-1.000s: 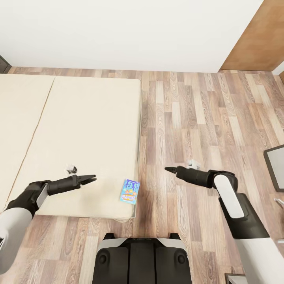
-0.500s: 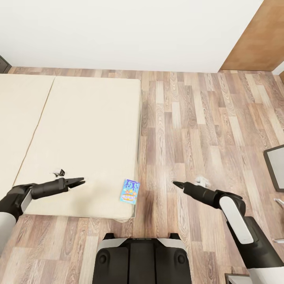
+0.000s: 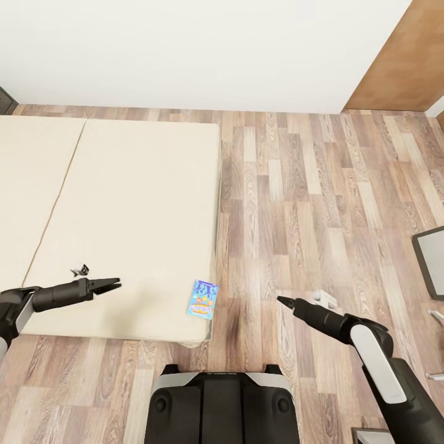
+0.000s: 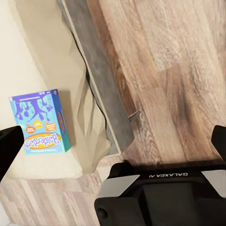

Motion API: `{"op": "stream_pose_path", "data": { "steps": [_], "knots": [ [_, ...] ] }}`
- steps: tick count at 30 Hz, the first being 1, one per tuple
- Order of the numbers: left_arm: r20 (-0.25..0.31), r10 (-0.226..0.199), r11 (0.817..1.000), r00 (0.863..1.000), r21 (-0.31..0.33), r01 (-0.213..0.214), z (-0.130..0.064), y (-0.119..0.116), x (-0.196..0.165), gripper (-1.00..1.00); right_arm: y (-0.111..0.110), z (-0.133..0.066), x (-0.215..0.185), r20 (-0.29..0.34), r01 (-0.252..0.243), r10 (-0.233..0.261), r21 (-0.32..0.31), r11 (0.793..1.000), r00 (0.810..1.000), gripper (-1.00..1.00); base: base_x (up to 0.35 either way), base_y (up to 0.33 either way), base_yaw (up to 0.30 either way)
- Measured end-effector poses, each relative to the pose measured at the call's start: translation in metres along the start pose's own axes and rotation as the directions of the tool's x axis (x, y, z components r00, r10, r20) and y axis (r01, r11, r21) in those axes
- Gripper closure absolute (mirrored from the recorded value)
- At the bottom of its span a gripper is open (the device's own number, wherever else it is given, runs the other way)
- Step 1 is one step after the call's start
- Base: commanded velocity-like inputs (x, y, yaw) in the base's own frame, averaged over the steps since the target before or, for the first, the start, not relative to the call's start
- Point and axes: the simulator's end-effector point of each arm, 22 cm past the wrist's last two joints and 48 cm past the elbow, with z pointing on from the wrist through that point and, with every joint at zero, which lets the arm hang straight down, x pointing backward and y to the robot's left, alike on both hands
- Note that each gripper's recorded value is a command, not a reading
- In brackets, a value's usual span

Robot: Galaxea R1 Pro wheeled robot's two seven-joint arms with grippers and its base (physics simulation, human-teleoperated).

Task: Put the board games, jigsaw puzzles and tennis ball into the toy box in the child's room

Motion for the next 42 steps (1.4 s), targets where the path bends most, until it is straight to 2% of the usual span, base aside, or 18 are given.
{"op": "stream_pose_path", "data": {
  "steps": [4, 10, 30, 42],
  "knots": [
    [0.0, -0.026, 1.0, 1.0, -0.004, 0.026, -0.002, 0.0, -0.001, -1.0, 0.0, 0.0, 0.001, 0.002, -0.004, 0.004, 0.0, 1.0, 1.0, -1.0, 0.0, 0.0, 0.0],
    [0.0, -0.036, 0.999, 0.999, -0.006, 0.036, -0.003, 0.0, -0.002, -1.0, 0.002, 0.001, 0.002, 0.003, -0.009, 0.009, -0.006, 1.0, 1.0, -1.0, 0.0, 0.0, 0.0],
    [-0.001, -0.038, 0.999, 0.999, -0.008, 0.038, -0.004, 0.0, -0.002, -1.0, -0.001, 0.0, -0.006, 0.035, -0.01, 0.01, 0.0, 1.0, 0.999, -1.0, 0.0, 0.0, 0.0],
    [0.005, -0.025, 1.0, 1.0, -0.003, 0.025, -0.005, -0.008, -0.006, -1.0, 0.002, -0.005, -0.013, 0.064, -0.008, 0.008, -0.002, 1.0, 0.998, -1.0, 0.0, 0.0, 0.0]
  ]
}}
